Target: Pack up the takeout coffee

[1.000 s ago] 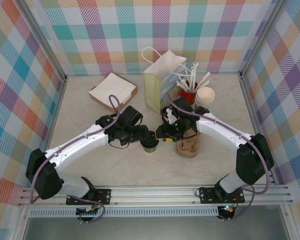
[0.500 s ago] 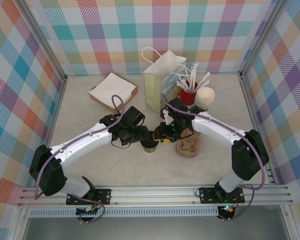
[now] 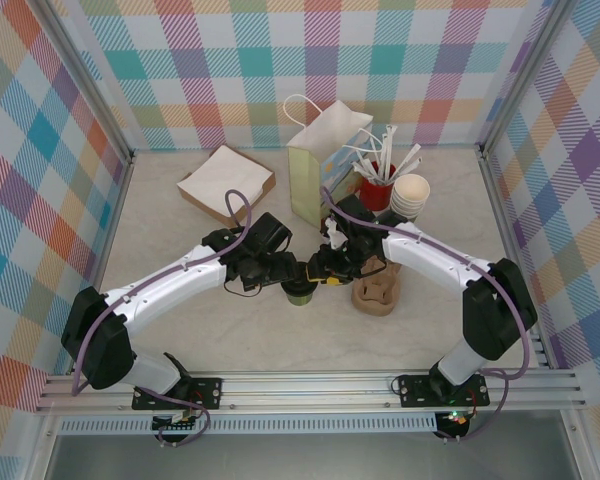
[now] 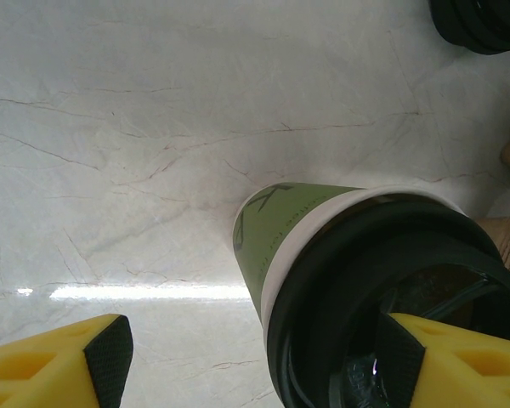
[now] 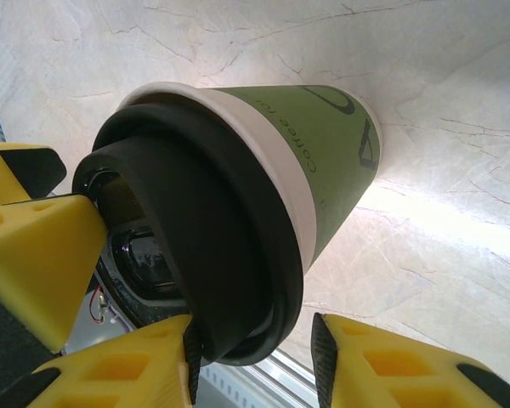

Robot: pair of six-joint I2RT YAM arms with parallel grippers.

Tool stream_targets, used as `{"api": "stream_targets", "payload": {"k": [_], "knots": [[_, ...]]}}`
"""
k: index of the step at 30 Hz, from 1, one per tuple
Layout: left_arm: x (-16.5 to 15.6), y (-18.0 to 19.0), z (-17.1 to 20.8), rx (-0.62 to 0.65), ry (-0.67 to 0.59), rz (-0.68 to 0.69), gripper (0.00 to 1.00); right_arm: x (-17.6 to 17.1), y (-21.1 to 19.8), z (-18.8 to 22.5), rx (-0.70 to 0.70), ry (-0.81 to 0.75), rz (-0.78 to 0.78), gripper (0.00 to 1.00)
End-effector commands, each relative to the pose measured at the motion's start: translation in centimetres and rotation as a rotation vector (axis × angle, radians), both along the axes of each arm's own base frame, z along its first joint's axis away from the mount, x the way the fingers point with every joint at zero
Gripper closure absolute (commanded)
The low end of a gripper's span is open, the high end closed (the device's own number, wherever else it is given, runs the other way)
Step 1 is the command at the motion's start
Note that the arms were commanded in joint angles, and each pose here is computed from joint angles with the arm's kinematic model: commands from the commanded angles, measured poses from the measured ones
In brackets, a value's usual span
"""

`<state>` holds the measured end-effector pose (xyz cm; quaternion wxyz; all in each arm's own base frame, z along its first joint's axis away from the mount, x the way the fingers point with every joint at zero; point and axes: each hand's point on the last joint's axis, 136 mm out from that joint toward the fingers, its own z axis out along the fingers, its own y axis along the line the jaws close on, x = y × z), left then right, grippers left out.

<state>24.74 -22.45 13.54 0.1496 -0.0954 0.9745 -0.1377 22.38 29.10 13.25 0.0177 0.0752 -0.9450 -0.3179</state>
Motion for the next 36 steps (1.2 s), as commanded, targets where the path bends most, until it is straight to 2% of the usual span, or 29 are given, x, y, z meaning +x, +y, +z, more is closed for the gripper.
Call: {"api": "stream_targets", "payload": {"k": [1,28,36], "knots": [[-0.3,1.8,-1.0,0.065,0.021,0.025,0.24,-0.2,0.1,-0.5,-0.027,0.008,0.024,0.59],[0.4,1.3,0.5,0.035,-0.018,0.037,0.21,-0.2,0.1,-1.4,-0.069,0.022,0.020,0.61],[0.5,1.3,2.0,0.002,-0.051,0.045,0.15,-0.3,0.2,-1.4,-0.064,0.023,0.027,0.61]]}}
